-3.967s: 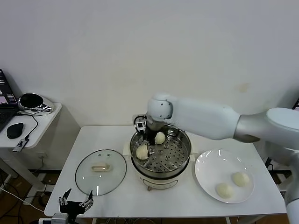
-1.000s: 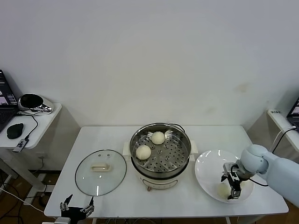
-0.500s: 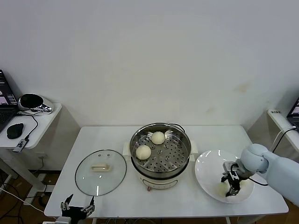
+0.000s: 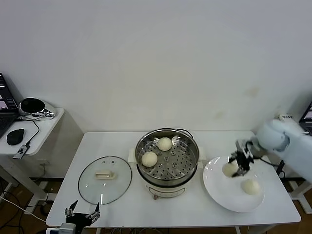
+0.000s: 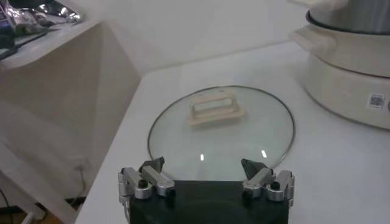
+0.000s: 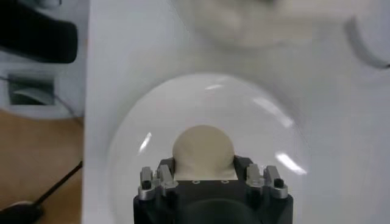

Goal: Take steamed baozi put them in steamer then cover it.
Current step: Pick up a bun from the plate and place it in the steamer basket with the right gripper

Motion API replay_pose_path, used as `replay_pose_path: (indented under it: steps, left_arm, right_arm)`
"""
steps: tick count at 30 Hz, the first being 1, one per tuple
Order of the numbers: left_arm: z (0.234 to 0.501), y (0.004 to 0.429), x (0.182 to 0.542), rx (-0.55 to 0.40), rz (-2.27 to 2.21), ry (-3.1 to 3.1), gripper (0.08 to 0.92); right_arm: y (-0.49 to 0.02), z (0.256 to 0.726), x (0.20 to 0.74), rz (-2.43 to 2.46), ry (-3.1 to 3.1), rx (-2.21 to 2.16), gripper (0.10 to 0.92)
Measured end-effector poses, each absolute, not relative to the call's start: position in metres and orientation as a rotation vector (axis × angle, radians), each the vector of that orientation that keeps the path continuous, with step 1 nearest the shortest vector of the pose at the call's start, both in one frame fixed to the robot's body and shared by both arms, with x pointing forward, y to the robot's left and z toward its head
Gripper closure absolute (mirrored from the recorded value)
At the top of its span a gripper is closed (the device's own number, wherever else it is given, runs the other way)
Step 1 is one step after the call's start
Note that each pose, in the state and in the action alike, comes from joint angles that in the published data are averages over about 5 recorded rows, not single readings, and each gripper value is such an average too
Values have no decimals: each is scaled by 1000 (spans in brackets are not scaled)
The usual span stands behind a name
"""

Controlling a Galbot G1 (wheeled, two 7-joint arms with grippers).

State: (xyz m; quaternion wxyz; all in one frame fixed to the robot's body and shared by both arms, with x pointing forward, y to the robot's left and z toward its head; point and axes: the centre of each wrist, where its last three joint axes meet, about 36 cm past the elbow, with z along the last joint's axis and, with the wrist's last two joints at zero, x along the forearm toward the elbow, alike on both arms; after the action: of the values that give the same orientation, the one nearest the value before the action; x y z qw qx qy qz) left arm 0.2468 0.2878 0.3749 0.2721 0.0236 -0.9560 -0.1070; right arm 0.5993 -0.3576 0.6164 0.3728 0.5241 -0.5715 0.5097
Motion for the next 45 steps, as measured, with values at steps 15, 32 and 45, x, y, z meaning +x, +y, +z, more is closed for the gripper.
replay_pose_path:
  steps: [15, 32, 45]
  left_arm:
    - [378, 289, 248, 101, -286, -2592, 177]
    - [387, 289, 245, 138, -278, -2616, 177]
    - [387, 287, 245, 143, -269, -2615, 177]
  right_arm:
    - [-225, 699, 669, 1783, -1176, 1967, 420]
    - [-71, 663, 649, 2324, -265, 2233, 412]
    - [-42, 622, 621, 2377, 72, 2289, 411]
